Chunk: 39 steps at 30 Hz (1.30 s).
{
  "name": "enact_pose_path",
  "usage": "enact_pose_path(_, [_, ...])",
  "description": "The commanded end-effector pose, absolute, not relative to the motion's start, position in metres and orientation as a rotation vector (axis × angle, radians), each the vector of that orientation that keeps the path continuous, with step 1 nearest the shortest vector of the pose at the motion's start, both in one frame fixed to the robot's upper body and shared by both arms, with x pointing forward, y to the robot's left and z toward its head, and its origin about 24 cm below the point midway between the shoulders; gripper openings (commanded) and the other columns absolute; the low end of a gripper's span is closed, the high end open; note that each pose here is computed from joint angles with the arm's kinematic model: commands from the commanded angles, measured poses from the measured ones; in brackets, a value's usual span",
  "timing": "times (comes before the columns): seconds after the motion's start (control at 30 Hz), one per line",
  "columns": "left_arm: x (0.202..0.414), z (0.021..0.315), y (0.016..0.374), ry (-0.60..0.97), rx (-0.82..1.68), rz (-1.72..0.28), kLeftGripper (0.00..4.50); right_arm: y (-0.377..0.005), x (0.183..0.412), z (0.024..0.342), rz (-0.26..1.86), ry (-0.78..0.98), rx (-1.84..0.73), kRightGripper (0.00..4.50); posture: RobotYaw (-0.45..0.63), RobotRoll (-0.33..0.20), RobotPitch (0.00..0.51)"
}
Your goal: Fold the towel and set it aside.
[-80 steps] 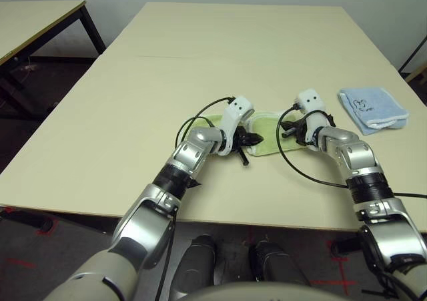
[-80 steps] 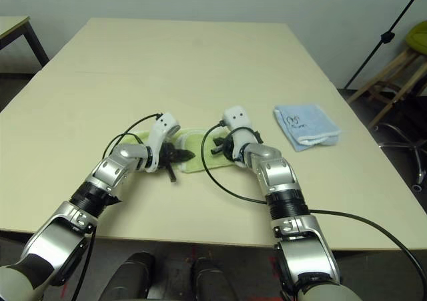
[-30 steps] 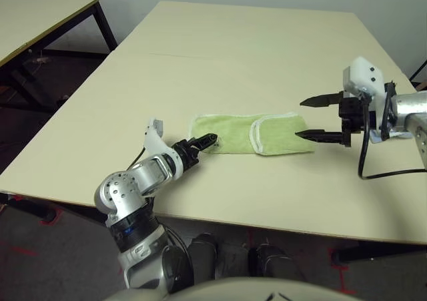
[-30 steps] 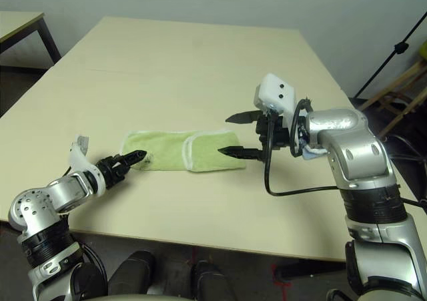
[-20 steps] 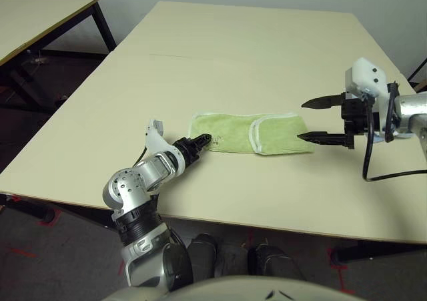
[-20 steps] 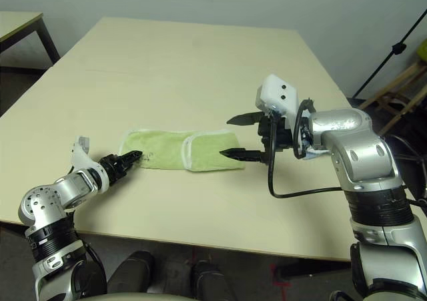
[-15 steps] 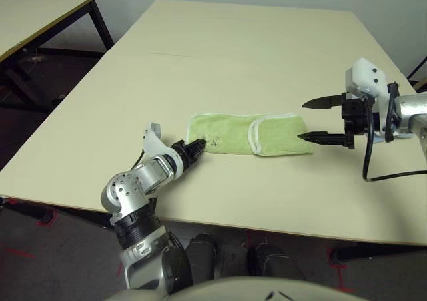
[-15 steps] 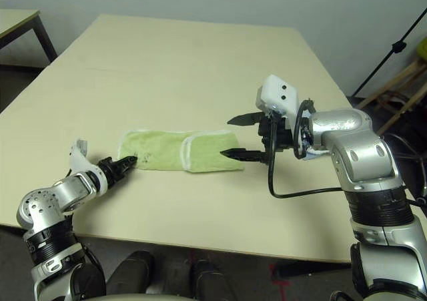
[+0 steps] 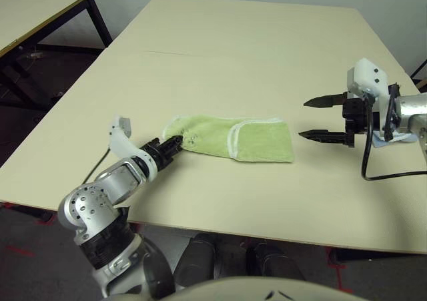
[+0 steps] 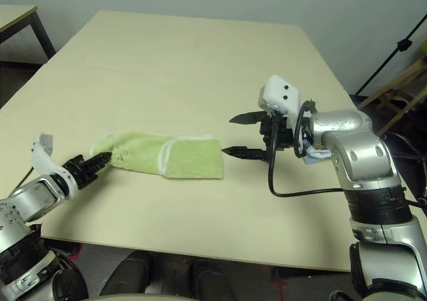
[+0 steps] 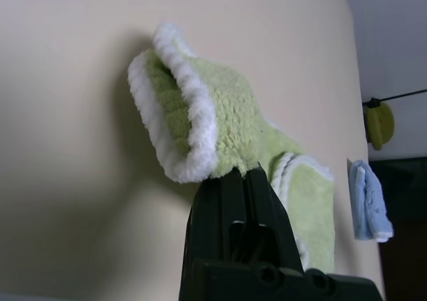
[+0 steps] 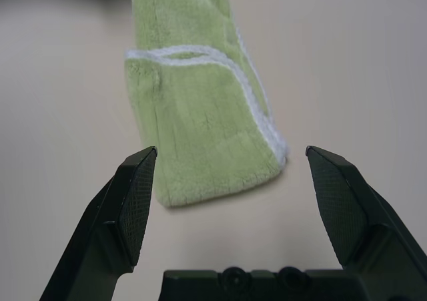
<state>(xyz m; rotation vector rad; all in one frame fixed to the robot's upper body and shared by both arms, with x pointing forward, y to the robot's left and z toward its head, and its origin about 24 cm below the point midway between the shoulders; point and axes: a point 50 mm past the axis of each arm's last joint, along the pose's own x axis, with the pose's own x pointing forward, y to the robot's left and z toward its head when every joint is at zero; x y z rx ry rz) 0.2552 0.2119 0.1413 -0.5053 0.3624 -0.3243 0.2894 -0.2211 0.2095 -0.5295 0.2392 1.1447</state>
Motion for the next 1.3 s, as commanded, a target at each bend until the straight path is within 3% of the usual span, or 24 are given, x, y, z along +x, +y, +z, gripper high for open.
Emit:
enact_pose_path(0.03, [0.256, 0.155, 0.182, 0.343, -0.383, -0.557, 0.03, -0.224, 0.290, 0.207, 1.140, 0.264, -0.547, 4.50, 0.13, 0.000, 0.119])
enact_pose_path(0.27, [0.258, 0.164, 0.119, 0.412, -0.183, -0.940, 0.03, -0.225, 0.290, 0.210, 1.123, 0.260, -0.549, 4.50, 0.11, 0.000, 0.118])
enact_pose_path(0.53, [0.272, 0.146, 0.075, 0.450, -0.084, -1.062, 0.03, -0.227, 0.284, 0.210, 1.101, 0.269, -0.538, 4.50, 0.07, 0.000, 0.111])
enact_pose_path(0.63, [0.274, 0.138, 0.071, 0.462, -0.029, -1.070, 0.71, -0.229, 0.283, 0.210, 1.086, 0.272, -0.534, 4.50, 0.07, 0.000, 0.107])
enact_pose_path(0.83, [0.275, 0.135, 0.067, 0.435, 0.051, -1.094, 2.77, -0.232, 0.282, 0.209, 1.071, 0.281, -0.526, 4.50, 0.08, 0.000, 0.103])
enact_pose_path(1.0, [0.275, 0.155, 0.072, 0.369, 0.049, -1.113, 4.45, -0.233, 0.284, 0.207, 1.062, 0.282, -0.519, 4.50, 0.08, 0.000, 0.103])
enact_pose_path(1.3, [0.285, 0.183, 0.118, 0.163, 0.102, -0.970, 4.48, -0.206, 0.292, 0.190, 1.078, 0.198, -0.396, 4.50, 0.12, 0.000, 0.106])
